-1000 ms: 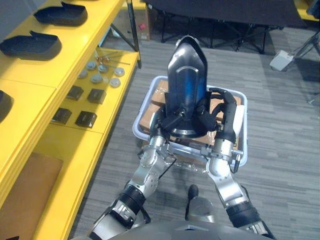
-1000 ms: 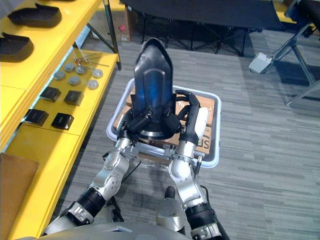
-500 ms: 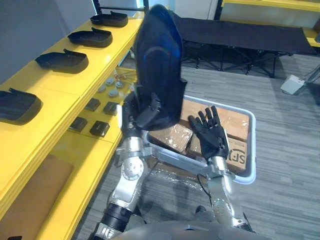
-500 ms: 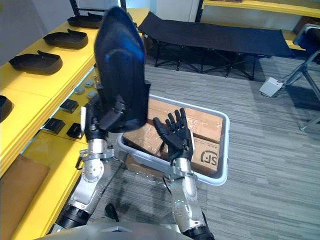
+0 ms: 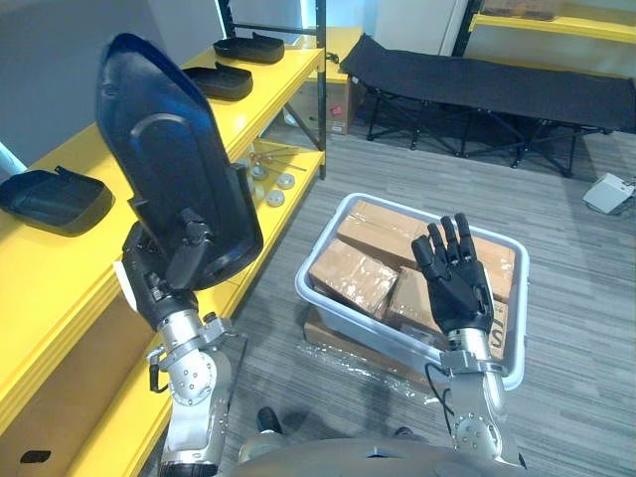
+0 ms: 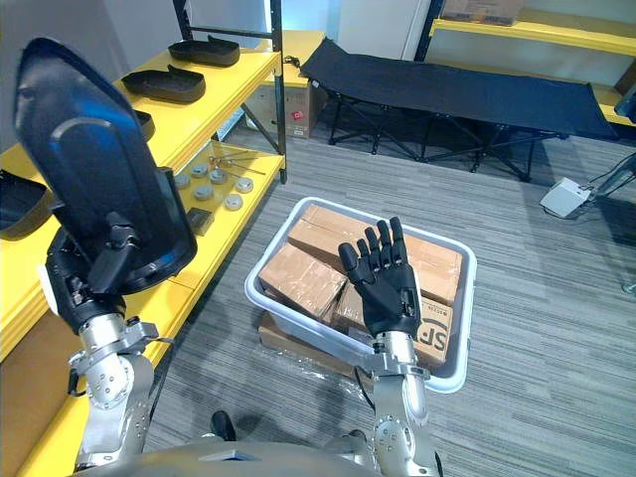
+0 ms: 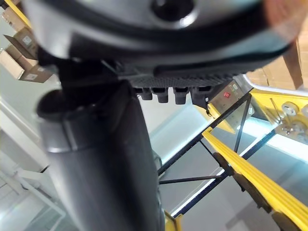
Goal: Walk over and take three plastic housings, then place them on the shelf
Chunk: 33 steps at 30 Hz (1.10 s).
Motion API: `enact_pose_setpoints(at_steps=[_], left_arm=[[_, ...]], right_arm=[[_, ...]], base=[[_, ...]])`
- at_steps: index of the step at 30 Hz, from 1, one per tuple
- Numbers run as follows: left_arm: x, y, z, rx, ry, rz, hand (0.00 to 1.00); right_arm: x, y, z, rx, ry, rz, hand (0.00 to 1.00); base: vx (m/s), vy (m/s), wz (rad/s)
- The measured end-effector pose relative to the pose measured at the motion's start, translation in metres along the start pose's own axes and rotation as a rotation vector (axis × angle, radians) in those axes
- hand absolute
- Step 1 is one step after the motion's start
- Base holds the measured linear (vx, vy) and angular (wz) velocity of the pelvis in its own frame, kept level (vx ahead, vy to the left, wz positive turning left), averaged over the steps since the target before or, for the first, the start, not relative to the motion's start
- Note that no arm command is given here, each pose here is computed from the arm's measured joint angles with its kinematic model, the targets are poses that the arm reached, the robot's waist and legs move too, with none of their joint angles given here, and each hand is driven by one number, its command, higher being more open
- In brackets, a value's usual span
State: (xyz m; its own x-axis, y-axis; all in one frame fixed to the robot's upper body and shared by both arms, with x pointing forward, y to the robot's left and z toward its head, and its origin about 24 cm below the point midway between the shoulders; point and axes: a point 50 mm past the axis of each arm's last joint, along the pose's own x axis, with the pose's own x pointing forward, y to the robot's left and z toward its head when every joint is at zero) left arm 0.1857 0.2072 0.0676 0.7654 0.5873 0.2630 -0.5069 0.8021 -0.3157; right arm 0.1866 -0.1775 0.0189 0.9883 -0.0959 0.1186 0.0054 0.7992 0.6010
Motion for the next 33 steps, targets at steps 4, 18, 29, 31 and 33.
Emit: enact_pose_setpoints(at_steps=[4, 18, 29, 31, 33], left_arm=[[0.001, 0.014, 0.017, 0.006, -0.059, 0.042, 0.0], [-0.015, 0.055, 0.031, 0.047, -0.037, 0.106, 0.0], [-0.034, 0.05, 0.016, -0.019, 0.114, 0.002, 0.0], [-0.035, 0.042, 0.014, -0.043, 0.123, -0.049, 0.0], [-0.036, 0.037, 0.012, -0.056, 0.131, -0.08, 0.0]], right_arm=[[0.0, 0.001, -0.003, -0.043, 0.031, -0.002, 1.0], [0.047, 0.067, -0.045, -0.248, 0.192, 0.325, 1.0], [0.041, 0.067, -0.056, -0.273, 0.281, 0.293, 1.0], [0.035, 0.062, -0.06, -0.315, 0.305, 0.3, 1.0], [0.033, 0.062, -0.06, -0.368, 0.315, 0.342, 1.0]], base=[[0.0, 0.009, 0.06], [-0.01, 0.008, 0.52], [-0.05, 0.029, 0.37], [-0.04, 0.047, 0.4], [-0.05, 0.054, 0.18]])
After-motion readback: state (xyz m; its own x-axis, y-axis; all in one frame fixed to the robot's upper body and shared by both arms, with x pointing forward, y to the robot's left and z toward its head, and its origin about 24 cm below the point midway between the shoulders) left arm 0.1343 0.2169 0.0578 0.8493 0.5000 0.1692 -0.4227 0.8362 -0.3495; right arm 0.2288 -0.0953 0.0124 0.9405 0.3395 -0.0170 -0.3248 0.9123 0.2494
